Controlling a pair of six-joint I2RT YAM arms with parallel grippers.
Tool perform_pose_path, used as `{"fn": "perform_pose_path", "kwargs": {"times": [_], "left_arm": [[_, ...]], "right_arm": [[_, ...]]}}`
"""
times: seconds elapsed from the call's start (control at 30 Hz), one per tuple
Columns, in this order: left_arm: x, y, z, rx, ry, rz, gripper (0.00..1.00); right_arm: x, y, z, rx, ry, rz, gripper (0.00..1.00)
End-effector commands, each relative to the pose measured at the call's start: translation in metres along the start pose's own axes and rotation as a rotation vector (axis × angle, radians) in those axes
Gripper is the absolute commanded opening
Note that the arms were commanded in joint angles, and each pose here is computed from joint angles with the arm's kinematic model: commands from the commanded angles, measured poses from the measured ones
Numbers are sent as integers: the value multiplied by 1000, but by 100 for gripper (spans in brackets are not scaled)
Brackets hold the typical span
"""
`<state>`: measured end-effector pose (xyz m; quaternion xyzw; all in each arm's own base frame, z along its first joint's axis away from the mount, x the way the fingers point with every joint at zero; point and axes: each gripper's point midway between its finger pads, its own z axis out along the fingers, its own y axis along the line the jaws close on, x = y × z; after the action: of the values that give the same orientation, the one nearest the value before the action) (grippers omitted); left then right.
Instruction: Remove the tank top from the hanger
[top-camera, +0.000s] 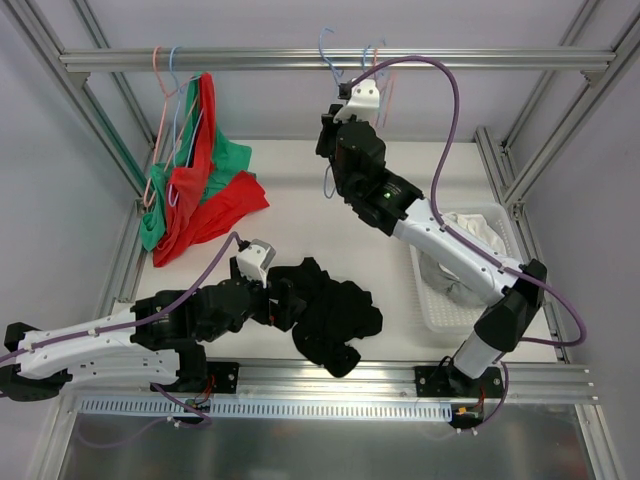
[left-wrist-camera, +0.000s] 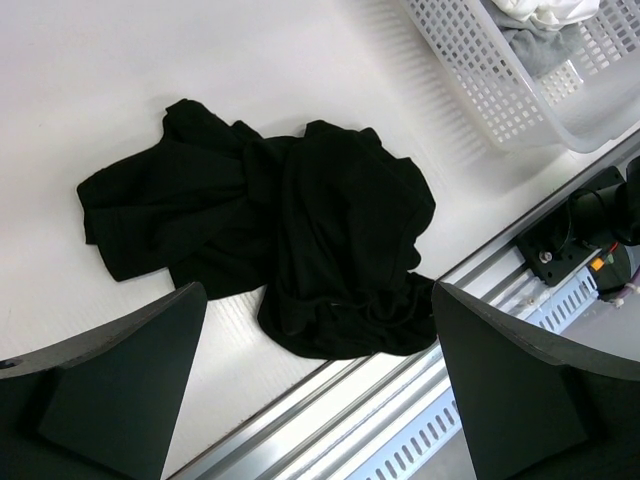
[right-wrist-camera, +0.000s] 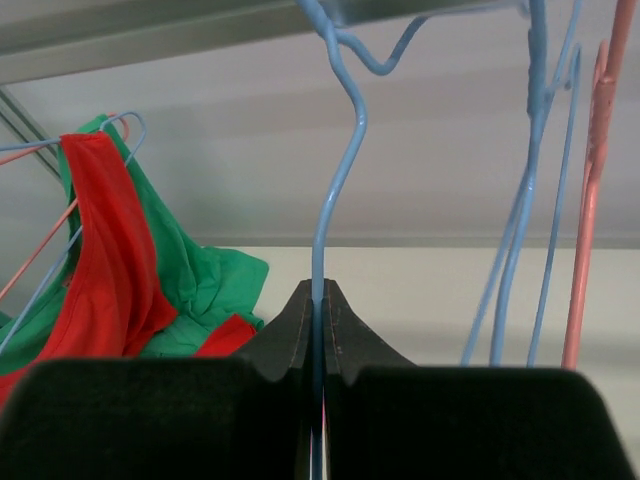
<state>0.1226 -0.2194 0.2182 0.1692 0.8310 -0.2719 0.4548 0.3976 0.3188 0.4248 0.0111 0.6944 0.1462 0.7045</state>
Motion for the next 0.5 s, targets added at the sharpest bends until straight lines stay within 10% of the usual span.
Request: {"fn": "perform_pose_path", "kwargs": {"times": [0.0,0.47], "left_arm": [[3,-3,-2,21,9,-7,99],[6,-1,0,9,15,-4,99]], "right_arm": [[-5,-12,8,33,-36,90,0],[-6,-10,-26,-83,2,240,0]]}}
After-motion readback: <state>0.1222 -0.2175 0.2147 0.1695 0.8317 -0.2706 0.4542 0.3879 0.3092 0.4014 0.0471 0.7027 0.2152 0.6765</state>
